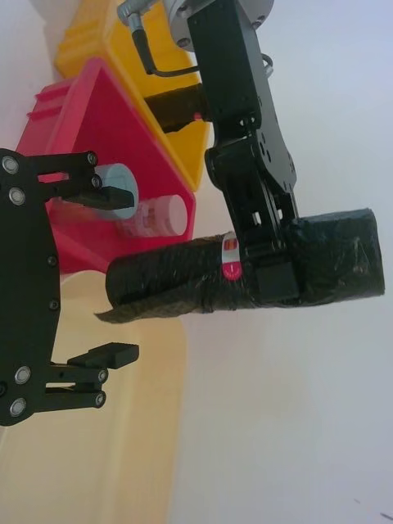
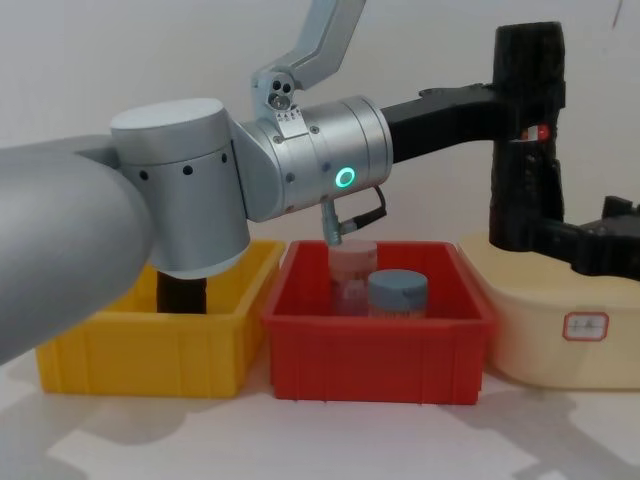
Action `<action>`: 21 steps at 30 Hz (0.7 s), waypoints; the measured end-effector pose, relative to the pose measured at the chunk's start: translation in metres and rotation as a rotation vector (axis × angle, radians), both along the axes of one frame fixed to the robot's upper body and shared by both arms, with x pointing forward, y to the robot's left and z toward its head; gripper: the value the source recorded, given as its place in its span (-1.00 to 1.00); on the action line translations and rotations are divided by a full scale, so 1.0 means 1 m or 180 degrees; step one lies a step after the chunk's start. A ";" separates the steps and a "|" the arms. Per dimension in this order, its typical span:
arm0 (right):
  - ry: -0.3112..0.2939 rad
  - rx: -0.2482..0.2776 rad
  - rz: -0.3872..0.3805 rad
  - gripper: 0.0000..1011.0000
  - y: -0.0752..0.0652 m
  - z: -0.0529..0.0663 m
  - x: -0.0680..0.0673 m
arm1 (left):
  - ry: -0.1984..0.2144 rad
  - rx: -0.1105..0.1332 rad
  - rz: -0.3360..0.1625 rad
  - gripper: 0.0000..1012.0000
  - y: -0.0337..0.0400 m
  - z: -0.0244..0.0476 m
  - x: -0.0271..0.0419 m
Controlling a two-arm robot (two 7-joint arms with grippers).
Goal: Pick up the garbage bag with the one hand and transfer it to the other hand.
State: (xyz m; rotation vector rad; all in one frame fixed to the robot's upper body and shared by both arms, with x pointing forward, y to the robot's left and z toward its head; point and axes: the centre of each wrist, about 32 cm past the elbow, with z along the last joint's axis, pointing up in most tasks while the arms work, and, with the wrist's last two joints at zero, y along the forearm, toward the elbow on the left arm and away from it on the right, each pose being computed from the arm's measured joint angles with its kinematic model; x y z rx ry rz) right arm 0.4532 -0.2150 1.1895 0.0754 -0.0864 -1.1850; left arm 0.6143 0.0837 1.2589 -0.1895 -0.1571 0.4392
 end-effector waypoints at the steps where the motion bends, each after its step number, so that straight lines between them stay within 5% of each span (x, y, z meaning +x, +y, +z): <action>1: 0.0003 0.0003 0.0002 0.98 0.001 0.000 0.001 | 0.0000 0.0000 0.0000 -0.14 0.0000 0.0000 0.0000; 21: -0.0032 0.0090 0.0025 0.98 0.012 -0.002 0.025 | 0.0001 -0.0002 0.0000 -0.14 0.0000 0.0000 0.0000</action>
